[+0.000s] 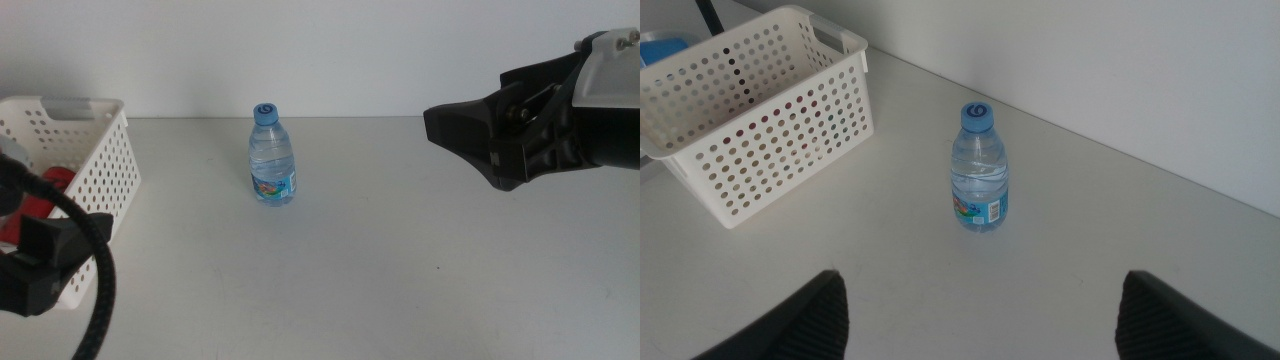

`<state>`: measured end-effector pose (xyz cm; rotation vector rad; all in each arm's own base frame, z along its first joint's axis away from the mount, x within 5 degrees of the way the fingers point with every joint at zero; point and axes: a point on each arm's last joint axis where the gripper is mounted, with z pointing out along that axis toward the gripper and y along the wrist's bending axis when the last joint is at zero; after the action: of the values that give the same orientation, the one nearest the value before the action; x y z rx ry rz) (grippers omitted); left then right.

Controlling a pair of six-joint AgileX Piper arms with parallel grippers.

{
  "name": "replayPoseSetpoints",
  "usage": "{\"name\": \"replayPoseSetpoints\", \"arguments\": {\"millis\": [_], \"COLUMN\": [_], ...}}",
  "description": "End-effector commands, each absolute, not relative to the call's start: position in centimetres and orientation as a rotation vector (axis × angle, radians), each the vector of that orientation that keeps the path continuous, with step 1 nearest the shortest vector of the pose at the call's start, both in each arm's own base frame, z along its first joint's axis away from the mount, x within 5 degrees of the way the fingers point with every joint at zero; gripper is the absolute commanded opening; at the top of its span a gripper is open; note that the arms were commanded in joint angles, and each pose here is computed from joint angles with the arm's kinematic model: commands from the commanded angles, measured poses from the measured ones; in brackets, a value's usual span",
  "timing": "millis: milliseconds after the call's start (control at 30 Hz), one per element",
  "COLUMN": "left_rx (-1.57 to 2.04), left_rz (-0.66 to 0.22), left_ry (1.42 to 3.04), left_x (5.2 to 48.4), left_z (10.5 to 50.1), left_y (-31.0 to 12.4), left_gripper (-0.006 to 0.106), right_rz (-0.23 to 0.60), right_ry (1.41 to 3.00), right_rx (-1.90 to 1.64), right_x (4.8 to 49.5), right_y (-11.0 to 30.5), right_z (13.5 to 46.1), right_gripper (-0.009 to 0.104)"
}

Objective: Use arms to grab the bottles and put them into the dustbin to the left of the table.

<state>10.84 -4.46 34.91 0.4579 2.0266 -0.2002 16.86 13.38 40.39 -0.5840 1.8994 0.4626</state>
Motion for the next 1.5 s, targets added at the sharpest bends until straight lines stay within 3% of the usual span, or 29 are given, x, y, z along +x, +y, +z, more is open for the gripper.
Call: {"name": "replayPoseSetpoints", "arguments": {"millis": [0, 200, 367, 500, 700, 967, 1200, 1467], "left_rx": [0.429, 0.404, 0.347, 0.359, 0.361, 0.346, 0.304, 0.277], "left_rz": [-0.211, -0.230, -0.284, -0.279, -0.293, -0.338, -0.346, -0.403], "left_ry": [1.902, 1.741, 1.729, 1.700, 1.662, 1.511, 1.533, 1.506], "left_x": [11.1, 12.8, 14.7, 17.2, 19.9, 19.9, 22.6, 27.0], "left_z": [36.5, 37.7, 37.5, 36.8, 34.6, 29.5, 25.7, 24.5], "left_y": [-4.6, -5.3, -6.2, -7.3, -8.6, -8.9, -9.8, -10.1], "left_gripper": [0.093, 0.093, 0.093, 0.093, 0.093, 0.093, 0.093, 0.093], "right_rz": [0.477, 0.477, 0.477, 0.477, 0.477, 0.477, 0.477, 0.477], "right_ry": [1.781, 1.781, 1.781, 1.781, 1.781, 1.781, 1.781, 1.781], "right_rx": [-0.562, -0.562, -0.562, -0.562, -0.562, -0.562, -0.562, -0.562], "right_x": [16.6, 16.6, 16.6, 16.6, 16.6, 16.6, 16.6, 16.6], "right_y": [13.1, 13.1, 13.1, 13.1, 13.1, 13.1, 13.1, 13.1], "right_z": [42.5, 42.5, 42.5, 42.5, 42.5, 42.5, 42.5, 42.5], "right_gripper": [0.073, 0.073, 0.073, 0.073, 0.073, 0.073, 0.073, 0.073]}}
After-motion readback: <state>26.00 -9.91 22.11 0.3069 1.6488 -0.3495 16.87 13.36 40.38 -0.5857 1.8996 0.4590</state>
